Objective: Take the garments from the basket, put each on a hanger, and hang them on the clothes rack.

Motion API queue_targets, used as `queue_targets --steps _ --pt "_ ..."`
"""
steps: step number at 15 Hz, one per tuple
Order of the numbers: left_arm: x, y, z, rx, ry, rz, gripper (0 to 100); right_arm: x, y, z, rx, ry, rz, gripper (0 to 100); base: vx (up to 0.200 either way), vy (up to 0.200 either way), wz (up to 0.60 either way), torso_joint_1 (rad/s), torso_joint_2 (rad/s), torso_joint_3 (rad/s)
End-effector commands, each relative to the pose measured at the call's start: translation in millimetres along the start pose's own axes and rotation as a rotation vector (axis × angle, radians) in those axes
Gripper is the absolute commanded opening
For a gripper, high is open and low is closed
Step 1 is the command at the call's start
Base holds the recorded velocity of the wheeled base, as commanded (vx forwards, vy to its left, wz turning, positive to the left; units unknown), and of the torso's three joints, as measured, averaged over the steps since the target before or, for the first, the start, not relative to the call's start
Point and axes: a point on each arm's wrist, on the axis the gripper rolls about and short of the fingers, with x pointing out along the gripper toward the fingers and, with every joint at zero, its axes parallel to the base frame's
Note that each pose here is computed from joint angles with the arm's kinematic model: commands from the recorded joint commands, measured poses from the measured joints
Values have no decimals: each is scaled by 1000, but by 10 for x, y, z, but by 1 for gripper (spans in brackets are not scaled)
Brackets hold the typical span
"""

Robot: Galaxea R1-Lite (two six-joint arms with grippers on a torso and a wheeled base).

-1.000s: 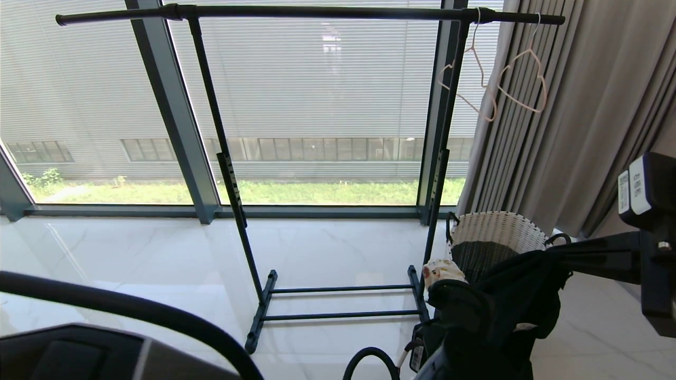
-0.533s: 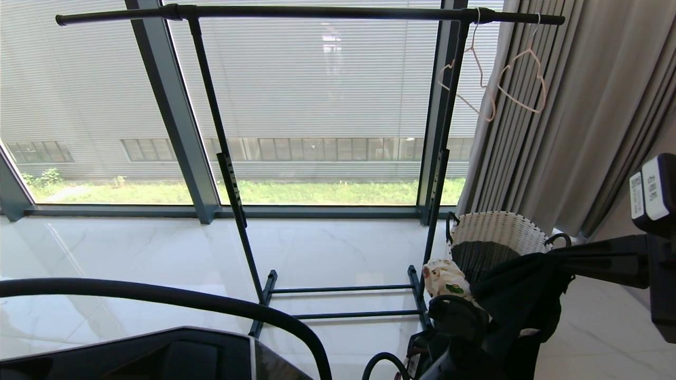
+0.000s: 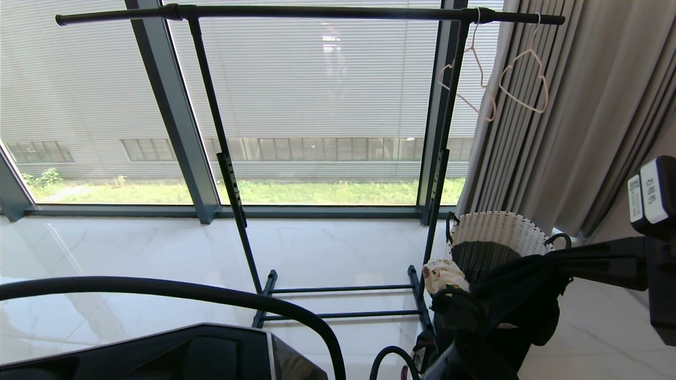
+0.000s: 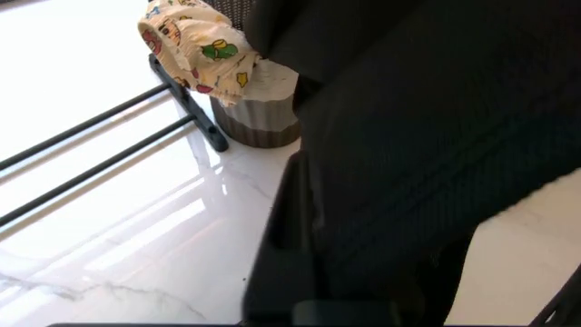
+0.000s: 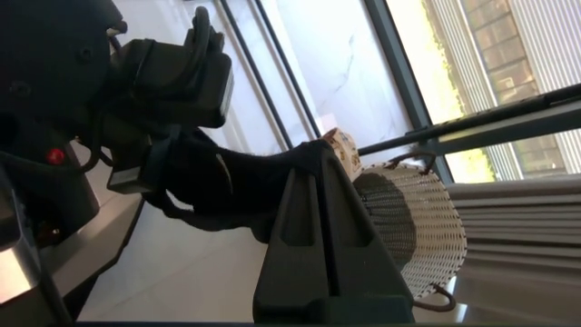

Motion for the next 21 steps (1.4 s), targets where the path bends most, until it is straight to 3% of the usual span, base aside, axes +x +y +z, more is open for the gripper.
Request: queue_targets --steps 1,4,6,8,10,14,17,19,21 --pt "-11 0 16 -3 -13 5 0 33 -3 0 3 9 5 0 0 0 0 0 0 0" --pt "-159 91 -41 8 -39 152 0 141 -3 -13 66 41 21 0 0 0 0 0 0 0" --pt "-525 190 111 -15 -72 151 0 204 -17 8 67 33 19 0 0 0 0 0 0 0" --pt "-1198 402 337 -54 -134 137 0 382 -56 59 67 19 13 0 0 0 0 0 0 0" --pt "-1738 625 353 -22 -89 158 0 576 -70 132 55 -13 10 0 0 0 0 0 0 0" --pt "-2491 897 682 -51 -119 186 0 797 33 296 14 -66 17 0 0 0 0 0 0 0" --pt "-2619 985 851 -65 -114 231 0 836 29 340 12 -79 -27 0 0 0 0 0 0 0" --pt "-2572 1110 1074 -3 -81 278 0 730 -3 343 23 -86 -82 0 0 0 0 0 0 0" --pt "-2515 1131 1315 83 -106 235 0 636 -19 352 55 -99 -112 0 0 0 0 0 0 0"
